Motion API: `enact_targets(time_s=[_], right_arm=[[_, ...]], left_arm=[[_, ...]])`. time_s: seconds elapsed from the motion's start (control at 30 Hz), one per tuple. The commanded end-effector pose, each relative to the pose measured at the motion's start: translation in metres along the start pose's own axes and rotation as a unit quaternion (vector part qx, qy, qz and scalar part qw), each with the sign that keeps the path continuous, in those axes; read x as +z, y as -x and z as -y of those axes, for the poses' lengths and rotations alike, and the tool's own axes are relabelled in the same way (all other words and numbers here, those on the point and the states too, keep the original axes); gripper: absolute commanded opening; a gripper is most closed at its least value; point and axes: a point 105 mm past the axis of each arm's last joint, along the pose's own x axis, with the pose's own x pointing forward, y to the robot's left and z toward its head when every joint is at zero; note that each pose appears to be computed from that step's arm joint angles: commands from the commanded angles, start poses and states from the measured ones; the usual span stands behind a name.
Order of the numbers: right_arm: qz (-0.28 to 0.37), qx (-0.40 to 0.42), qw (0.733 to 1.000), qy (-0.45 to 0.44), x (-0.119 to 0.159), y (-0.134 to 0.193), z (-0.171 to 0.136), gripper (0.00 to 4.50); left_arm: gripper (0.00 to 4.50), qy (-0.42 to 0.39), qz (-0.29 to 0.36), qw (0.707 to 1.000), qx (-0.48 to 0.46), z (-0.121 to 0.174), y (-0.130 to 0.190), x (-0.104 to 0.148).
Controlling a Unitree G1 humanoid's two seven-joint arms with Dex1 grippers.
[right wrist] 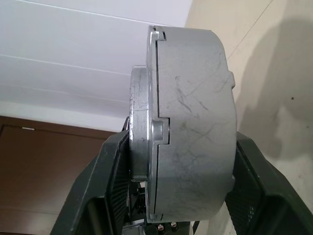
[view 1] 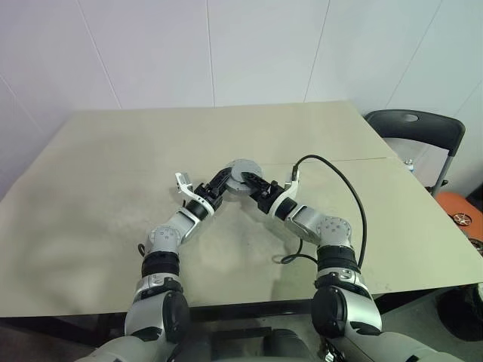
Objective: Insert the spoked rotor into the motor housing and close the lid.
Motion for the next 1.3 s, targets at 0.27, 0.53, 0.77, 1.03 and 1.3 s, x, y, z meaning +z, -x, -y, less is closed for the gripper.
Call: enact_targets(time_s=[0.27, 0.53, 0.77, 1.03, 1.3], right_arm=[[-0.011, 0.035, 0.999, 0.036, 0.0, -0.008, -0.026, 4.47], [-0.004, 0.052, 0.998, 0.037, 0.001, -0.007, -0.033, 3.86], [-0.01, 0.058, 0.997, 0.044, -0.001, -0.006, -0.035, 2.09], [-0.027, 0.077, 0.995, 0.049, -0.006, -0.005, -0.041, 2.09], [-0.029, 0.081, 0.995, 0.05, -0.007, -0.003, -0.042, 2.09]], left_arm=[[2.03, -0.007, -0.052, 0.999, -0.002, 0.004, -0.008, -0.021], [2.03, -0.007, -0.052, 0.999, 0.002, 0.003, -0.007, -0.021], [2.03, -0.007, -0.052, 0.999, 0.003, 0.002, -0.007, -0.021], [2.03, 0.032, -0.086, 0.995, -0.037, 0.013, -0.006, -0.034], [2.03, 0.059, -0.095, 0.99, -0.081, 0.026, -0.003, -0.036]])
